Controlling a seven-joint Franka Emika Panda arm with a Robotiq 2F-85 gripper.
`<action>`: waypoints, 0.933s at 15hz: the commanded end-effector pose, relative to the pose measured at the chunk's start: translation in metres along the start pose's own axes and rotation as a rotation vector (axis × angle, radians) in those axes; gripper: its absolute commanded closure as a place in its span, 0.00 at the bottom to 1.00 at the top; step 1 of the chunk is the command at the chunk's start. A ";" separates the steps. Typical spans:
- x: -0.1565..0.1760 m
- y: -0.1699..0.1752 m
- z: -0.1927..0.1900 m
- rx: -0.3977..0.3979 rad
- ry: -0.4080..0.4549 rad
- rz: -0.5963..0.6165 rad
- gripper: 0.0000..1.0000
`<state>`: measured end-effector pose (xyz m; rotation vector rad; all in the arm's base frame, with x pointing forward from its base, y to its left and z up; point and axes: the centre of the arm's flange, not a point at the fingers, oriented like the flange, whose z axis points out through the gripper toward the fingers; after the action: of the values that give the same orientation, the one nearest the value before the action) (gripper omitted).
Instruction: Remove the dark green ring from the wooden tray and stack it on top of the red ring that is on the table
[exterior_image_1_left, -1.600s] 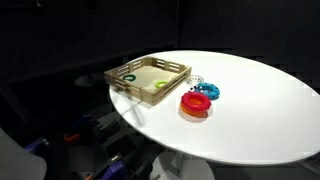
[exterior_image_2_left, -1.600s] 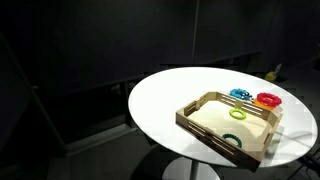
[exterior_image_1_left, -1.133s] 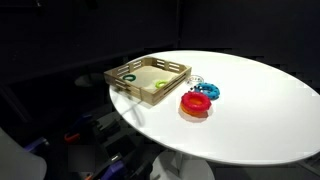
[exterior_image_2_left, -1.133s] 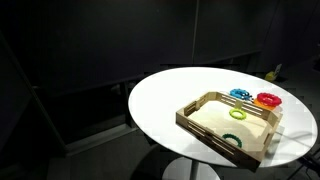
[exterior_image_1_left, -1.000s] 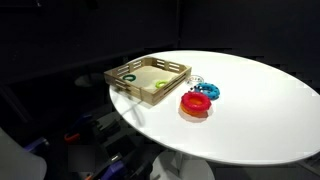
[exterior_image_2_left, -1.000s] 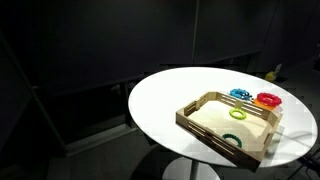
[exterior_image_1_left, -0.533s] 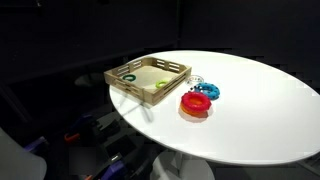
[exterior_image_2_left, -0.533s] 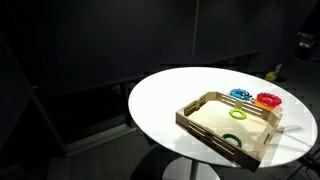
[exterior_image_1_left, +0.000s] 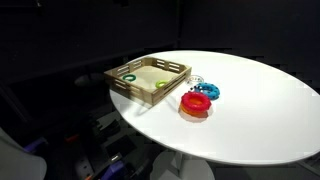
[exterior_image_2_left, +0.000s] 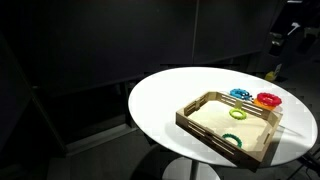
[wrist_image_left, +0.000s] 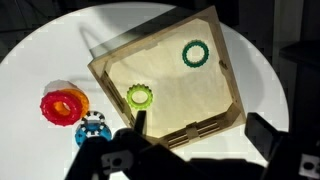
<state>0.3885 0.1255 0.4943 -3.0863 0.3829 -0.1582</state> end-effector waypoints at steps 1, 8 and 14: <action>0.031 -0.007 0.017 0.000 -0.051 -0.090 0.00; 0.033 -0.005 0.062 -0.035 -0.134 -0.141 0.00; 0.034 -0.007 0.067 -0.038 -0.145 -0.147 0.00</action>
<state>0.4299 0.1251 0.4308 -3.1366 0.1552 0.0709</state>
